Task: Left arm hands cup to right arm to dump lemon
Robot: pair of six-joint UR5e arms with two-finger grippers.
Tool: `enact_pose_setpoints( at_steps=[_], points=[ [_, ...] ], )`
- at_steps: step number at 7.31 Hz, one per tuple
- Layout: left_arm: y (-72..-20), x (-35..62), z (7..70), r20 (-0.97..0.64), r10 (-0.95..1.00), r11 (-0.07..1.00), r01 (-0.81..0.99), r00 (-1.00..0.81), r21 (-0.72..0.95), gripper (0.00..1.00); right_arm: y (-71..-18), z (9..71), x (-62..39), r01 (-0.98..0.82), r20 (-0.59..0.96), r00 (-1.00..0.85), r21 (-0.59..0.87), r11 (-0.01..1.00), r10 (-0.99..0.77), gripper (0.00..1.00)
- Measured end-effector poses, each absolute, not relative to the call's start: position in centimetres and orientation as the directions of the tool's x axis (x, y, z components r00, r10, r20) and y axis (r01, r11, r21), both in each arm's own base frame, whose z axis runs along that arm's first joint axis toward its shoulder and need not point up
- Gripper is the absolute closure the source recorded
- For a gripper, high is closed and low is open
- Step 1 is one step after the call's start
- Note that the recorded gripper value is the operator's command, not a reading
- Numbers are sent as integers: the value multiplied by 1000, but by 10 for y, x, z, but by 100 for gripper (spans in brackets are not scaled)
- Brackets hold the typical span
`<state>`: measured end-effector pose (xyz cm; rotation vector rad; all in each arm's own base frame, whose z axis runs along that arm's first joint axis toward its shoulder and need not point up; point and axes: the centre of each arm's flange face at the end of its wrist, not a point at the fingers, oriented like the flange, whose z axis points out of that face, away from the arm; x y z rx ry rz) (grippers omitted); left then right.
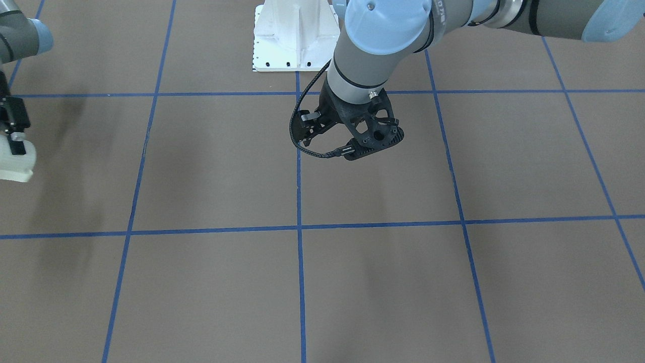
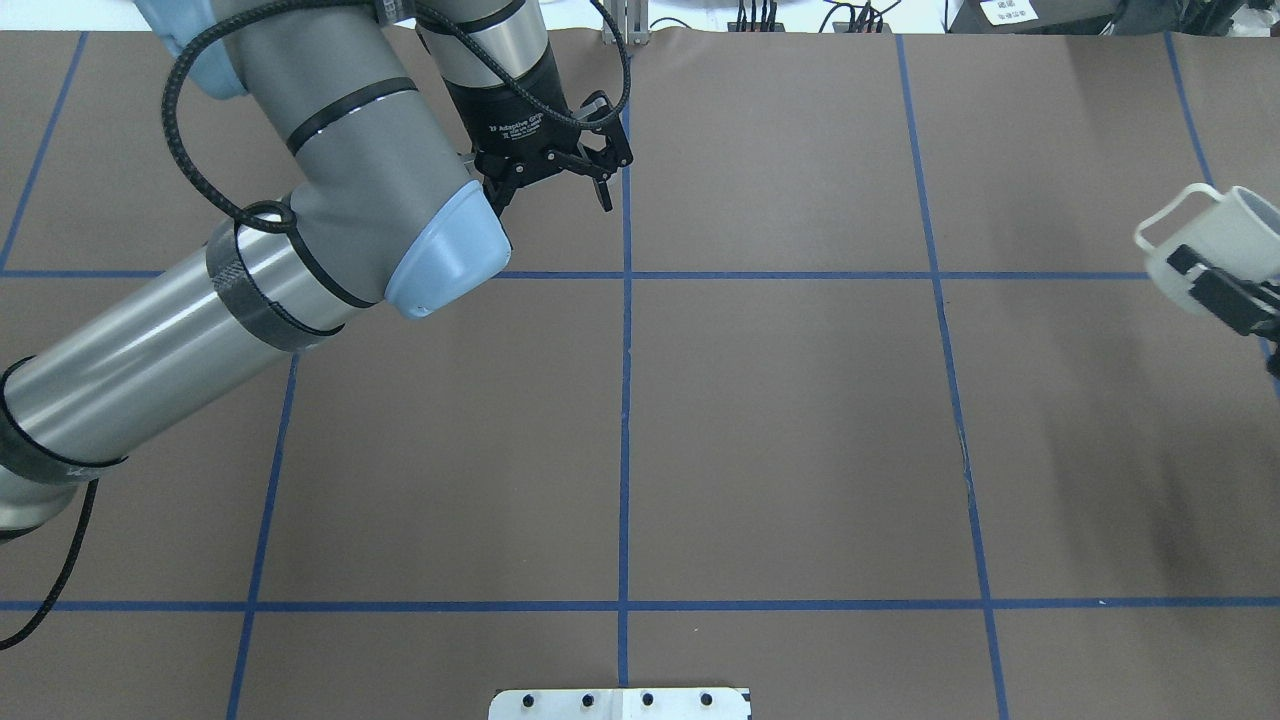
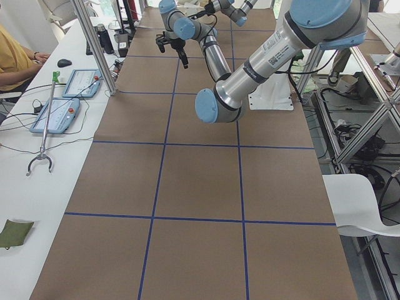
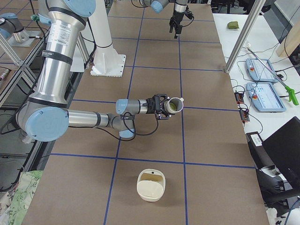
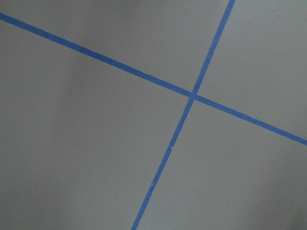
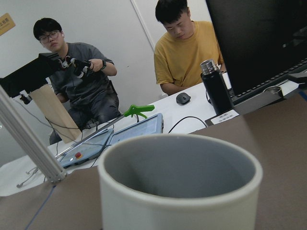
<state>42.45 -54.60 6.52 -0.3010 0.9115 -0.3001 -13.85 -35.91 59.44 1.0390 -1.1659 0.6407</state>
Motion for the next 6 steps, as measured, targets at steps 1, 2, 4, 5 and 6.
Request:
enact_pose_setpoints(
  at_steps=[1, 2, 4, 5, 6],
  points=[
    [-546, 426, 69, -720, -380, 916, 129, 581, -380, 0, -349, 633, -103, -878, 969, 234, 243, 412, -74, 79],
    [-547, 427, 75, -714, -382, 915, 133, 586, -381, 0, -334, 669, -72, -897, 989, 139, 147, 417, -50, 79],
    [-547, 429, 82, -709, -384, 914, 137, 591, -381, 0, -314, 700, -35, -910, 997, -77, -83, 405, 32, 79],
    [-547, 429, 83, -708, -384, 915, 140, 592, -378, 0, -309, 708, -20, -906, 985, -158, -175, 384, 75, 79],
    [-547, 429, 83, -708, -384, 915, 143, 593, -376, 0, -306, 715, -9, -898, 971, -210, -236, 370, 110, 78]
  ],
)
